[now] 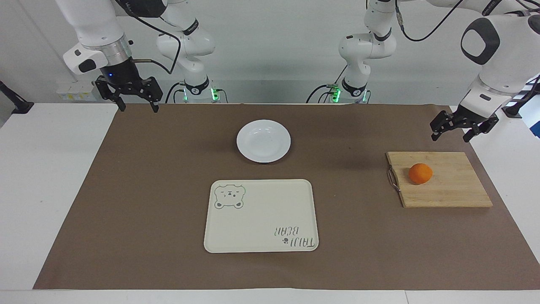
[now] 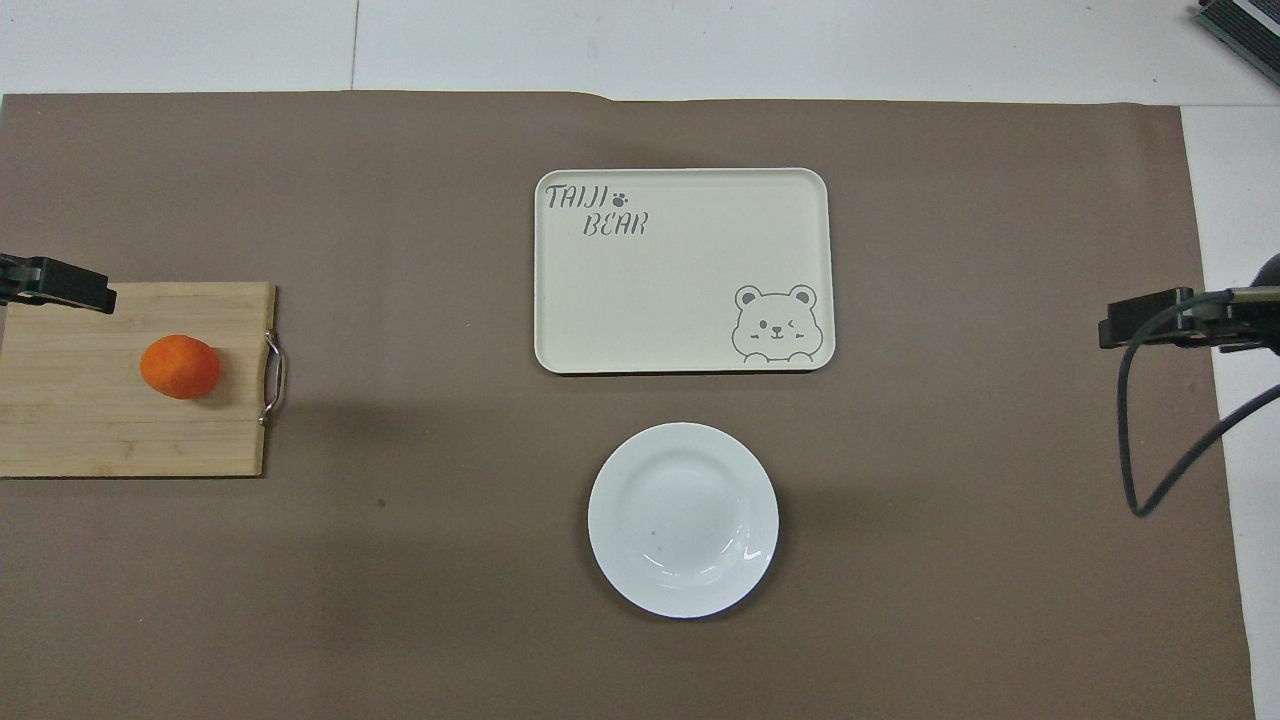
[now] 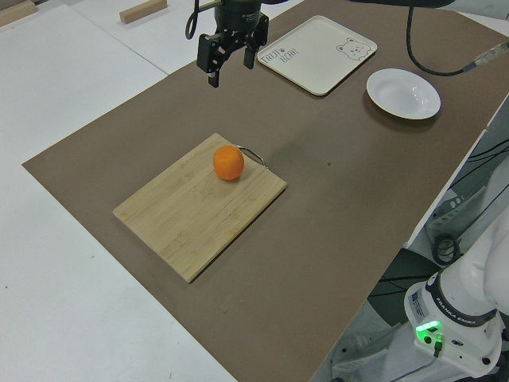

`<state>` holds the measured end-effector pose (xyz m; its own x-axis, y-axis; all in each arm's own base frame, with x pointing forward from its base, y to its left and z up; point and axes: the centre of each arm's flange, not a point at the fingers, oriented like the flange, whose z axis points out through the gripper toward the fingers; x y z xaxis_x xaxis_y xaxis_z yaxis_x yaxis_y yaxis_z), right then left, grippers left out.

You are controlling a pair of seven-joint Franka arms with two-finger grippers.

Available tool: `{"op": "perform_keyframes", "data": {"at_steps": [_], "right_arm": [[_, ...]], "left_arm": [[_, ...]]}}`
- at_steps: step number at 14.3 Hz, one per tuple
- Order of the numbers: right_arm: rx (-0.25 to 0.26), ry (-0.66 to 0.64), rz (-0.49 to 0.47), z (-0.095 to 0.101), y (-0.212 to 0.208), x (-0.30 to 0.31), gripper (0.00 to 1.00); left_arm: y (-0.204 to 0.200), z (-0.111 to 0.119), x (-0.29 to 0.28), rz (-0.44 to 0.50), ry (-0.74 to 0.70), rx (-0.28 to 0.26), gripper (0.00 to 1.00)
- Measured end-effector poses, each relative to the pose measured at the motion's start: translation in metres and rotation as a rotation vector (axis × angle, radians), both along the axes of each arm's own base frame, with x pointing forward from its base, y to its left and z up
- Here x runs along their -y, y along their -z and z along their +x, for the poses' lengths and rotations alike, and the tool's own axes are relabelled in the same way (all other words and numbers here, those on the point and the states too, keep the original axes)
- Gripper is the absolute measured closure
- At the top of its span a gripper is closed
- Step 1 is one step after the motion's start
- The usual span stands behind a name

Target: Place orange and plate with both arms

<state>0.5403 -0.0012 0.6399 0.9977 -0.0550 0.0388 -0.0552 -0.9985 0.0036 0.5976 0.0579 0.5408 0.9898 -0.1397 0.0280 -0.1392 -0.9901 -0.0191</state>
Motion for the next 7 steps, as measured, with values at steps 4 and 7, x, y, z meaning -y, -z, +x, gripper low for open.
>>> {"op": "perform_keyframes", "data": {"at_steps": [4,7], "right_arm": [[0.000,0.000,0.000,0.000,0.000,0.000,0.00],[0.000,0.000,0.000,0.000,0.000,0.000,0.00]], "left_arm": [[0.040,0.003,-0.005,0.001,-0.001,-0.002,0.00],[0.082,0.009,-0.015,0.001,-0.012,-0.028,0.00]]}}
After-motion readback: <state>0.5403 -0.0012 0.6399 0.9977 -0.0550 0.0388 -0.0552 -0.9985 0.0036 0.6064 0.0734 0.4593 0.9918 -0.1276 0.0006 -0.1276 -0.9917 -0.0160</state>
